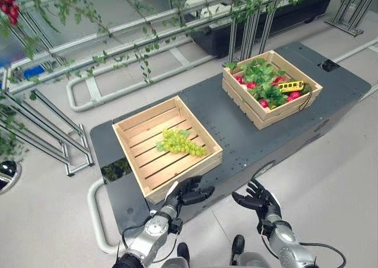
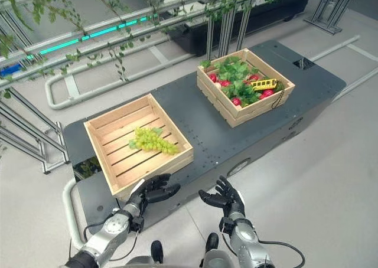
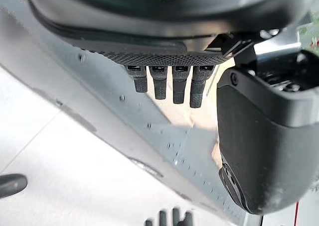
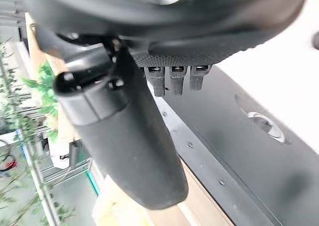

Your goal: Pick up the fruits from the basket on one side to the basket on the other side

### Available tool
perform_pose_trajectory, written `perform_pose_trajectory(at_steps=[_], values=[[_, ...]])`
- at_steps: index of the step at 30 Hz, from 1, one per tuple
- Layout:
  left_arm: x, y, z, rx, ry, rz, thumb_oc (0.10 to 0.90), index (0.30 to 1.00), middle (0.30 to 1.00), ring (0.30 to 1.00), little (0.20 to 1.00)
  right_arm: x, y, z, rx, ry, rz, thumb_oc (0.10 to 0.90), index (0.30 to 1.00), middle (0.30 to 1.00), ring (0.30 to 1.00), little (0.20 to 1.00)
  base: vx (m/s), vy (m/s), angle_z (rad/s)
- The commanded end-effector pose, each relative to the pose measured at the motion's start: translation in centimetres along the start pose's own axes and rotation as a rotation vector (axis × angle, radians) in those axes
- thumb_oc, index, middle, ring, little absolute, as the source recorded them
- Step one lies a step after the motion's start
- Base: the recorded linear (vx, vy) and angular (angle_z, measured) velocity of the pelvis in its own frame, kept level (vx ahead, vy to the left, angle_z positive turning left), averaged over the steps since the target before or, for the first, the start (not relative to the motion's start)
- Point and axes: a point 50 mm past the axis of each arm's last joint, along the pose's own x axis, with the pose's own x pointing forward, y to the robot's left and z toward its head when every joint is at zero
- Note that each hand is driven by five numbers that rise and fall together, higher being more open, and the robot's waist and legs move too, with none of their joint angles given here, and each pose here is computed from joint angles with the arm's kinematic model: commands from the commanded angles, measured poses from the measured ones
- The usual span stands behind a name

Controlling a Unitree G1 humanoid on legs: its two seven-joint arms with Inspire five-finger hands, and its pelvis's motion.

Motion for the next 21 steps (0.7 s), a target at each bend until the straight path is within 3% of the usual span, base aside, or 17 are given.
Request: perform_pose_trajectory(at_steps=[1,14,21], values=[[0.8,1.6,5.0,0.046,-0.23,0.04,0.8,0.9,0.9,0.9,0.9,0.6,2.6,3.4,0.082,-0.176,0.076,0.8,0.9,0.9,0.9,0.9,0.01,0.078,0.13],[-0.9,3.3,6.6,0.143,-0.338,0.078,0.8,0.9,0.9,0.9,0.9,0.7,2.3,3.7,0.048,-0.18,0.036,0.8,0.9,0.9,0.9,0.9,0.07,0.112,0.15],[-1.8,3.9,11.8,0.276,-0.594,0.098,0.8,0.9,0.9,0.9,0.9,1.0,2.1,4.6,0.004,-0.203,0.056,0.8,0.9,0.9,0.9,0.9,-0.02,-0.084,-0.06]])
